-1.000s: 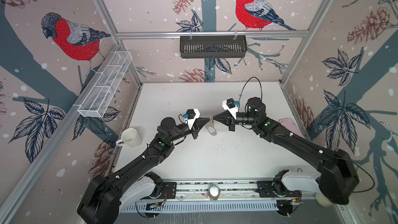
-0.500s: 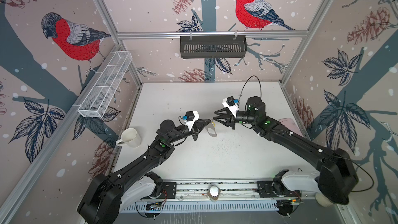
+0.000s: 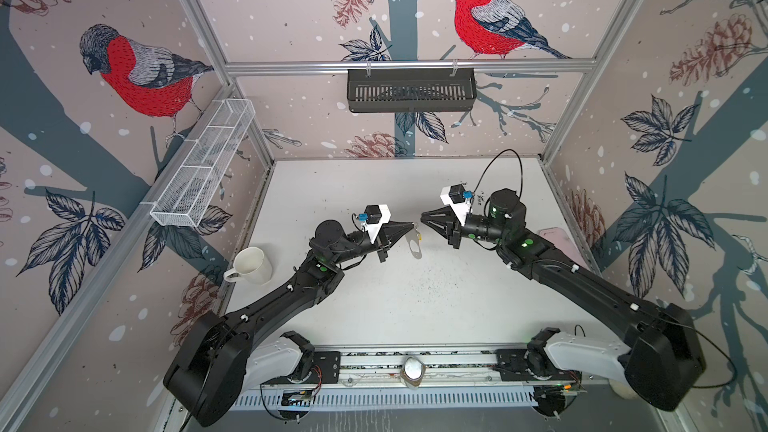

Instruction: Put the keys on the keyring

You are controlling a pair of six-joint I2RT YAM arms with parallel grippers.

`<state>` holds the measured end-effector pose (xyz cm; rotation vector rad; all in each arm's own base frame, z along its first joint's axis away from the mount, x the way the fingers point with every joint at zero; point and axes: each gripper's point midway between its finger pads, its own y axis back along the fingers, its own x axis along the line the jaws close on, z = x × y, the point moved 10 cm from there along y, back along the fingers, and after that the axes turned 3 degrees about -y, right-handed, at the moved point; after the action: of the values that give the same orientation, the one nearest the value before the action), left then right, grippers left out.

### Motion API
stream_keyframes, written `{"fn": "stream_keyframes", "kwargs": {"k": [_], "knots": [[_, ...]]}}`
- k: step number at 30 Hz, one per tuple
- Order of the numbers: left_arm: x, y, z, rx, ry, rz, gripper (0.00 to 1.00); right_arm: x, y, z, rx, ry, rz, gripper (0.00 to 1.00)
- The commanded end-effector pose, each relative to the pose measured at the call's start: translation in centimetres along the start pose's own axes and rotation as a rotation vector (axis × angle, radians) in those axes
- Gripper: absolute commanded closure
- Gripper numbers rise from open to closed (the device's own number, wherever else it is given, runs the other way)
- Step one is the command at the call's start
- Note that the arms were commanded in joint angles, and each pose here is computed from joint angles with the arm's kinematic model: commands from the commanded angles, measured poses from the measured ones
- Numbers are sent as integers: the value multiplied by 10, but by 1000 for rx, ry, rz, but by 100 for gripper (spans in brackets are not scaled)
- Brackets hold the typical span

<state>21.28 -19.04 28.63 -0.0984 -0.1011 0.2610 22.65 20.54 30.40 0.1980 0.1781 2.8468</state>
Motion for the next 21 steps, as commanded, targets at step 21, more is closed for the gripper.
{"fn": "stream_keyframes", "kwargs": {"k": [21], "knots": [[28,-3,16,-85,12,-273,100,12,-2,3,-24,128,31,75]]}}
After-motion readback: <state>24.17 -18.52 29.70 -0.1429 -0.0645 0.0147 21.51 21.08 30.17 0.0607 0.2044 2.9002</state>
